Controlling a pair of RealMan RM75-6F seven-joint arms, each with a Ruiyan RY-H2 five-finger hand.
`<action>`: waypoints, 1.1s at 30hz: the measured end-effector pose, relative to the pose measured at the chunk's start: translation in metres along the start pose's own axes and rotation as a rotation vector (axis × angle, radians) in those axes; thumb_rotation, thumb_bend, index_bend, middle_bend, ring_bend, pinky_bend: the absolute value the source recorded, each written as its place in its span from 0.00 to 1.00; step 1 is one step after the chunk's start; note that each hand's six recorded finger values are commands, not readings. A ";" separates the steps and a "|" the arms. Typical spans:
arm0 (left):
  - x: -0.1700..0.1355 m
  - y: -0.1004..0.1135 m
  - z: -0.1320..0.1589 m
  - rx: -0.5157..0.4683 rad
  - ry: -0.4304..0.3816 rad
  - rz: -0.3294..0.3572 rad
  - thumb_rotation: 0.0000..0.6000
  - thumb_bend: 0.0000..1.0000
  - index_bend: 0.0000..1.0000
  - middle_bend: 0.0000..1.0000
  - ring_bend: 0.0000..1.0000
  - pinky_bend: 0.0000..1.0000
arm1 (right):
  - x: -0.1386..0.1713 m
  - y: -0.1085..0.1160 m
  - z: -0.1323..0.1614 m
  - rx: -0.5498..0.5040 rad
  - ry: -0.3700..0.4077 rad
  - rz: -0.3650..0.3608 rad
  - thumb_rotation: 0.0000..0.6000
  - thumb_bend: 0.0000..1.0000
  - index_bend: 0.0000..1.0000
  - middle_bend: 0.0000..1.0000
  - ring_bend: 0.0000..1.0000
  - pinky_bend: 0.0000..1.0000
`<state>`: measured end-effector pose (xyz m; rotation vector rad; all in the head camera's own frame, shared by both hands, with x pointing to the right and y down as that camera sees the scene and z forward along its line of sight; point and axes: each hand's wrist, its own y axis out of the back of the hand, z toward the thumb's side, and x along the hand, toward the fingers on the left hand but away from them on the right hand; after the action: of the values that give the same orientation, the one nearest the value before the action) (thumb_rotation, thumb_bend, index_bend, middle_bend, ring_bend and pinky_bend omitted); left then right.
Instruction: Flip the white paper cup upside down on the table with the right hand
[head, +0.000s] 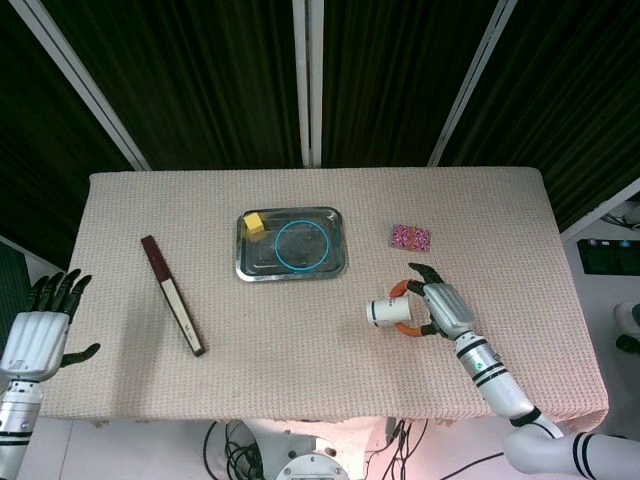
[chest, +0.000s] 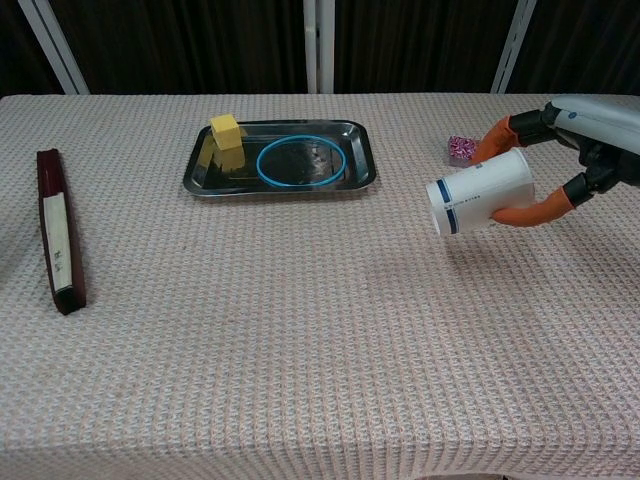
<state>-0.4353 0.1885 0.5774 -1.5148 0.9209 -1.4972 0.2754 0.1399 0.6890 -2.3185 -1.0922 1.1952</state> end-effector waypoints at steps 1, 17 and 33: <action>0.000 0.000 0.000 -0.001 0.000 0.000 1.00 0.09 0.07 0.01 0.00 0.03 | 0.001 -0.001 -0.006 -0.037 -0.011 0.004 1.00 0.13 0.50 0.44 0.05 0.00; 0.000 -0.001 0.000 0.001 -0.002 -0.004 1.00 0.09 0.07 0.01 0.00 0.03 | 0.013 0.000 -0.027 0.035 -0.003 0.105 1.00 0.00 0.00 0.00 0.00 0.00; 0.000 0.000 -0.001 -0.004 0.004 -0.006 1.00 0.09 0.07 0.01 0.00 0.03 | 0.014 0.010 0.035 0.698 0.075 0.138 1.00 0.00 0.00 0.13 0.00 0.00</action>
<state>-0.4359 0.1888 0.5776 -1.5189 0.9229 -1.5035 0.2575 0.1416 0.6549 -1.8804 -0.3885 1.2650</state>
